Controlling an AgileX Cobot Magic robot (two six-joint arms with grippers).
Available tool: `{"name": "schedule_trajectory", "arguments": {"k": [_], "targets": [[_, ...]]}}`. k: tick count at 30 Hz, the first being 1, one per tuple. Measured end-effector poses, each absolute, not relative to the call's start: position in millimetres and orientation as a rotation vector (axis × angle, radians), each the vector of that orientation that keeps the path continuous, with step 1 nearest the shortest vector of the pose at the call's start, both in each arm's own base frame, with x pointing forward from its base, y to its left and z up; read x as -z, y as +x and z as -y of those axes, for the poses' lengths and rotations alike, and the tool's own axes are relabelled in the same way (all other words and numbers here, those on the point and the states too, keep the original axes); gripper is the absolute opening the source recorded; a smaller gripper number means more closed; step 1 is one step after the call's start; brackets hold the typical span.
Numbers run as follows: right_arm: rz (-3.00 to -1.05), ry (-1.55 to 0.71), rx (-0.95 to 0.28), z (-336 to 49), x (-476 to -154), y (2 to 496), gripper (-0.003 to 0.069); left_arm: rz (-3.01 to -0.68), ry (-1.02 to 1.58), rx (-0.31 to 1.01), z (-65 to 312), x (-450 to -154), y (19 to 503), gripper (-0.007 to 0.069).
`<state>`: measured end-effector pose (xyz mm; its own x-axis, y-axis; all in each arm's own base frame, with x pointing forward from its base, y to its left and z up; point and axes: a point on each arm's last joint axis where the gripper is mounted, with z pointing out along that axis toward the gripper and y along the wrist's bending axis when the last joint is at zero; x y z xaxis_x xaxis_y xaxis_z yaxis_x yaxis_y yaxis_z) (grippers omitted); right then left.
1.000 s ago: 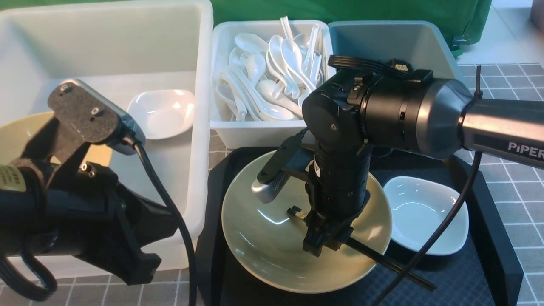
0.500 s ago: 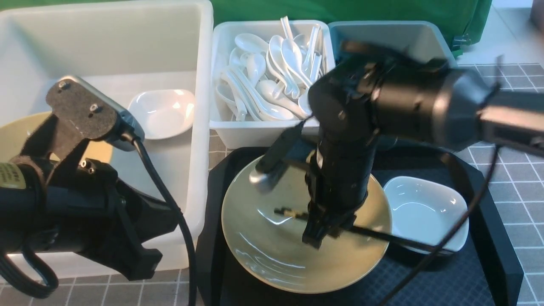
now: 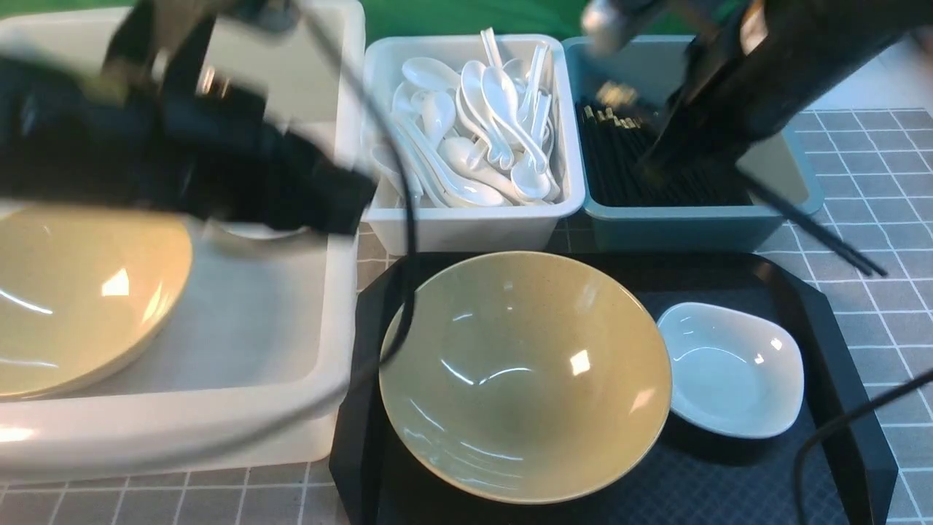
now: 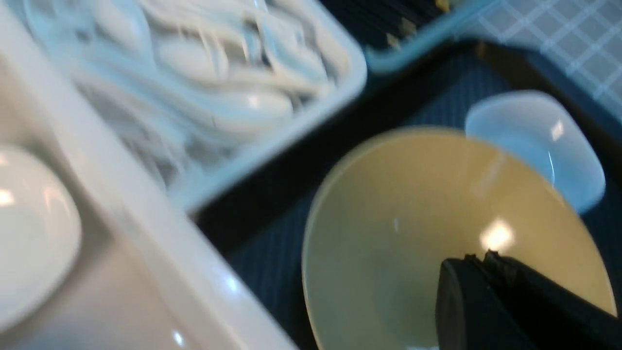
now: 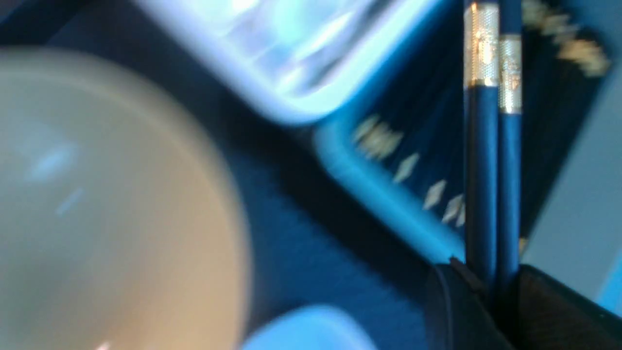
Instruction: On grey table put chopsticks spoon bowls plates into blue grey white boxes.
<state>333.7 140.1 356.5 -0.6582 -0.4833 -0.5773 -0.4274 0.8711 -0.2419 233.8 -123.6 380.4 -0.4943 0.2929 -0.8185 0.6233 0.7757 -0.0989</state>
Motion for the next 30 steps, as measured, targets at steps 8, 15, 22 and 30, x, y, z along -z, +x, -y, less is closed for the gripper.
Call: {"name": "schedule_trajectory", "arguments": {"k": [8,15,22,30], "targets": [[-2.167,-0.259,-0.037,-105,-335,403,0.0154,-2.006,0.674,0.457,145,-402,290,-0.0011],[-1.968,-0.084,-0.18,-98,-296,463,0.0154,-2.048,0.689,0.448,162,-382,334,-0.0011],[-2.022,-0.052,-0.155,-92,-262,498,0.0154,-2.095,0.711,0.438,168,-359,349,-0.0011],[-2.313,-0.007,-0.056,-86,-225,502,0.0307,-2.146,0.77,0.425,169,-350,349,-0.0011]]}}
